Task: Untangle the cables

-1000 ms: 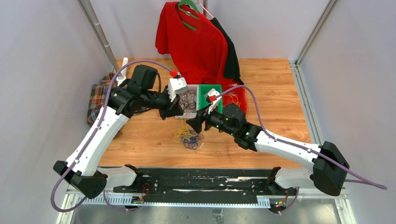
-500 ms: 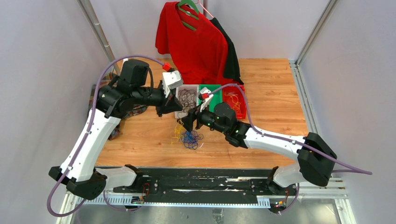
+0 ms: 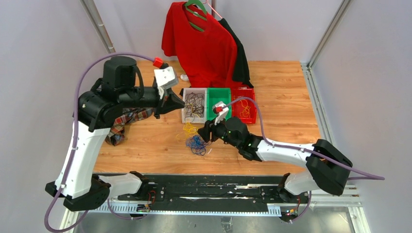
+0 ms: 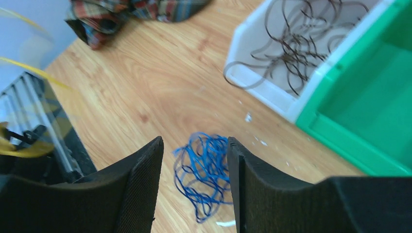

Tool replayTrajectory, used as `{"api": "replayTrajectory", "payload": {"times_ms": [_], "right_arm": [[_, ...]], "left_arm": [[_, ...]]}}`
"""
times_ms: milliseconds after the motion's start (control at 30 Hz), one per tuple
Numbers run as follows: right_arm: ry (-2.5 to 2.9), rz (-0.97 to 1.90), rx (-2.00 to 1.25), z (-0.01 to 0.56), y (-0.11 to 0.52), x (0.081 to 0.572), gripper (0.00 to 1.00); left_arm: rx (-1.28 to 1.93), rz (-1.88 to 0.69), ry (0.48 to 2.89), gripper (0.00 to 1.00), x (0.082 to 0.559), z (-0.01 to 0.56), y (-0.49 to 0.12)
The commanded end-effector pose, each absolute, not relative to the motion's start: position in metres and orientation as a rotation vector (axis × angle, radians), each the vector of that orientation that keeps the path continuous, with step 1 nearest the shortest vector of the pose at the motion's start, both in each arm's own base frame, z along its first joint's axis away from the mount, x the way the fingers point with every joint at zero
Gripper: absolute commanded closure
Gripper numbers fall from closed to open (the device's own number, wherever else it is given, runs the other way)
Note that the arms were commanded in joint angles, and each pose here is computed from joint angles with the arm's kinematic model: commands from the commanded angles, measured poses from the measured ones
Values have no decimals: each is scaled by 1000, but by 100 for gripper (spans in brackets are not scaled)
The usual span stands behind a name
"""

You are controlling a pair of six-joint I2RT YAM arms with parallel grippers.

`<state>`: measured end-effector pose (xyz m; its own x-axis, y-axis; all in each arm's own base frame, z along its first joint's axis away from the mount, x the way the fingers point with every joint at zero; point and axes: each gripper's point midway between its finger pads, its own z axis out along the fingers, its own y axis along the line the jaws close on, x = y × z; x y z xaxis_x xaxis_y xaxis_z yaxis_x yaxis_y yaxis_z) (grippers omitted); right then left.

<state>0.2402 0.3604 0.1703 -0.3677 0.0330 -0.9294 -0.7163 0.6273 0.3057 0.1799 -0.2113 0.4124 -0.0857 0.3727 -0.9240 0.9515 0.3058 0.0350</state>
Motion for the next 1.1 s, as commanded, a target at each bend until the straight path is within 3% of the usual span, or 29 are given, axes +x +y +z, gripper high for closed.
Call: {"api": "replayTrajectory", "payload": {"times_ms": [0,167,367,600,1067], "right_arm": [[1776,773,-486,165,331,253,49],[1778,732,-448,160,305,253,46],[1602,957,-407,251,308,233,24],[1454,1196,-590,342,337,226,23],[1402,1392,-855,349,386,190,23]], "left_arm": [[1215,-748,1553,100,171,444,-207],[1202,-682,1536,100,180,452,-203],[1239,-667,1562,99,181,432,-201],[1346,-730,1517,100,169,413,-208],[1411,-753,1431,100,159,414,-211]]}}
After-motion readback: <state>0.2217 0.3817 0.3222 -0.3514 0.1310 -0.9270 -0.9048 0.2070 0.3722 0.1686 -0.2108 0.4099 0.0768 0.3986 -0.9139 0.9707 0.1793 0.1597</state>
